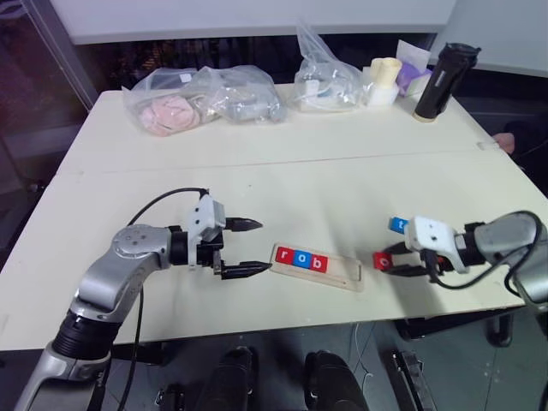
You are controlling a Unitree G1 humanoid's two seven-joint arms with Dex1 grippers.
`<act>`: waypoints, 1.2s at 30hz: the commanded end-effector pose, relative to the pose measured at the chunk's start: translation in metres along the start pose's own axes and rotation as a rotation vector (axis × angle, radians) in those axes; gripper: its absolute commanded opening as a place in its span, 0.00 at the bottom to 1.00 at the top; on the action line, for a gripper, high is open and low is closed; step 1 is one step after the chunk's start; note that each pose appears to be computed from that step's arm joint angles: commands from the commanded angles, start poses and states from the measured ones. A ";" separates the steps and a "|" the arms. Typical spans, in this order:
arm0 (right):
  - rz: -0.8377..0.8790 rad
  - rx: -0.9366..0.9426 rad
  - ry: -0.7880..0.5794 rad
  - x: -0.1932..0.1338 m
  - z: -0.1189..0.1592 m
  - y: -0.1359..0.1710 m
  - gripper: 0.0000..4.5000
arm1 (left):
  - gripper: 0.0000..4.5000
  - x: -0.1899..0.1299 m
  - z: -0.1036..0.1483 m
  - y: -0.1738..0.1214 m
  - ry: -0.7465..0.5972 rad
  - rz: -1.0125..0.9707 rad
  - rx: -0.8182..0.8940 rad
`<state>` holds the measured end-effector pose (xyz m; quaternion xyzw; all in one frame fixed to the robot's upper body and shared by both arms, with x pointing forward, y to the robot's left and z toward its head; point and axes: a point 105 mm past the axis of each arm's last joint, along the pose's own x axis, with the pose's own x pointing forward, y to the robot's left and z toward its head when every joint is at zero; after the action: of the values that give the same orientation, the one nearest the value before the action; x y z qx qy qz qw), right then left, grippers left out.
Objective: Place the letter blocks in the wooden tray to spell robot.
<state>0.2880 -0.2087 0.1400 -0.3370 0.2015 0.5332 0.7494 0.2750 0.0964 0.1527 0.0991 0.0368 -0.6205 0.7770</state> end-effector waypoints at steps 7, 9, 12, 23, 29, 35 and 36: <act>0.003 0.026 -0.053 0.029 0.032 0.012 0.26 | 1.00 -0.002 0.011 -0.003 -0.030 -0.008 0.040; 0.014 0.027 -0.058 0.034 0.034 0.016 0.26 | 1.00 -0.002 0.011 -0.004 -0.030 -0.006 0.040; 0.026 0.028 -0.056 0.040 0.036 0.022 0.26 | 1.00 -0.002 0.011 -0.004 -0.031 -0.002 0.038; 0.035 0.038 -0.025 0.049 0.027 0.028 0.26 | 1.00 -0.002 0.011 -0.004 -0.035 0.005 0.036; 0.037 0.038 -0.017 0.050 0.025 0.029 0.26 | 1.00 -0.002 0.011 -0.004 -0.035 0.007 0.036; 0.034 0.037 -0.013 0.050 0.024 0.028 0.26 | 1.00 -0.001 0.011 -0.004 -0.035 0.008 0.036; 0.035 0.037 -0.013 0.050 0.024 0.028 0.26 | 1.00 -0.001 0.011 -0.004 -0.035 0.009 0.035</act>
<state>0.2786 -0.1563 0.1102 -0.3086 0.2266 0.5394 0.7500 0.2735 0.0961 0.1512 0.0982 0.0368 -0.6146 0.7819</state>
